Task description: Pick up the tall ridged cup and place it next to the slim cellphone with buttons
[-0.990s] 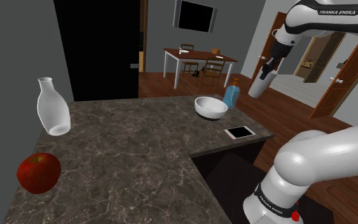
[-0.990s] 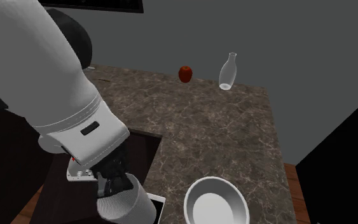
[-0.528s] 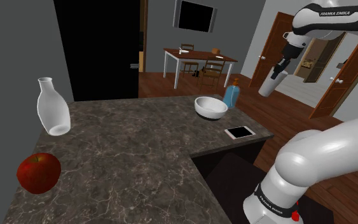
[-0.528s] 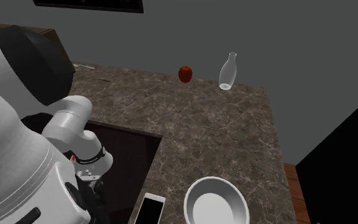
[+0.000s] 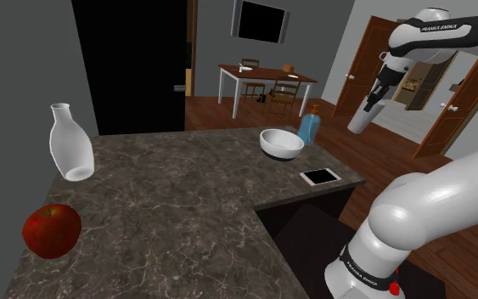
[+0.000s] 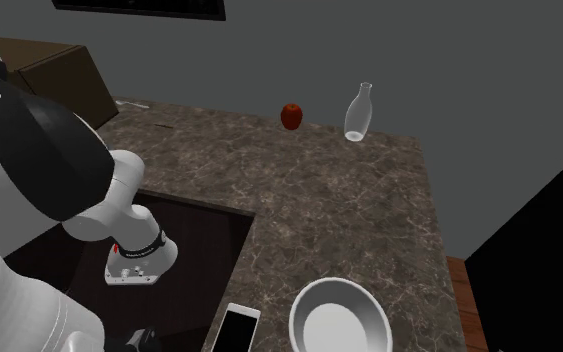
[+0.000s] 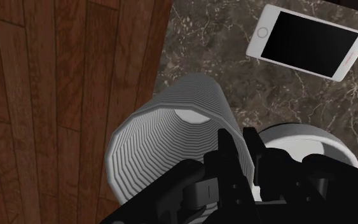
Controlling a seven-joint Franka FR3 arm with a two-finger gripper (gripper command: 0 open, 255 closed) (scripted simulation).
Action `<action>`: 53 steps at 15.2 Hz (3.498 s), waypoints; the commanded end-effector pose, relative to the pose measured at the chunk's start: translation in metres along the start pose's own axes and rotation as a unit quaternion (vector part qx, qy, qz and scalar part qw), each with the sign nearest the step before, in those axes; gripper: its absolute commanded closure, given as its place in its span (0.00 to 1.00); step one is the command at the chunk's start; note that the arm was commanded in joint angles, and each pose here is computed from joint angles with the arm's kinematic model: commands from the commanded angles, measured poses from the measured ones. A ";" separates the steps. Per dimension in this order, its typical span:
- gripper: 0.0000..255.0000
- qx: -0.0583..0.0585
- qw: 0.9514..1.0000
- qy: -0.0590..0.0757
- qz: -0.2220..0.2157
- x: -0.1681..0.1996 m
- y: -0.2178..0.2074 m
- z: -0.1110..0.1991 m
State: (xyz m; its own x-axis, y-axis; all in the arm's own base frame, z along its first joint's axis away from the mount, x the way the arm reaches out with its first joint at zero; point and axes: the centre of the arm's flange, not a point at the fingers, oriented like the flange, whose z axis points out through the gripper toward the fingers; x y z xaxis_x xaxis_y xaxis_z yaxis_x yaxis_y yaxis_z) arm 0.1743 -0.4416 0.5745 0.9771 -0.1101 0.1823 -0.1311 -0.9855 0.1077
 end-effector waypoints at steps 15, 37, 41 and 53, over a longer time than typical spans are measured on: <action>1.00 0.000 1.000 0.000 0.000 -0.015 -0.009 0.084; 1.00 0.000 1.000 0.000 0.000 -0.034 -0.020 0.186; 1.00 0.000 1.000 0.000 0.000 -0.034 -0.020 0.186; 0.00 0.000 1.000 0.000 0.000 -0.034 -0.020 0.136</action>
State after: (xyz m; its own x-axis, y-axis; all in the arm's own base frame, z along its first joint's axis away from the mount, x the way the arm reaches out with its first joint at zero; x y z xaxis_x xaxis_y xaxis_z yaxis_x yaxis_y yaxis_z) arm 0.1693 -0.4377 0.4228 0.9768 -0.1093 0.1844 -0.1307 -0.9855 0.1083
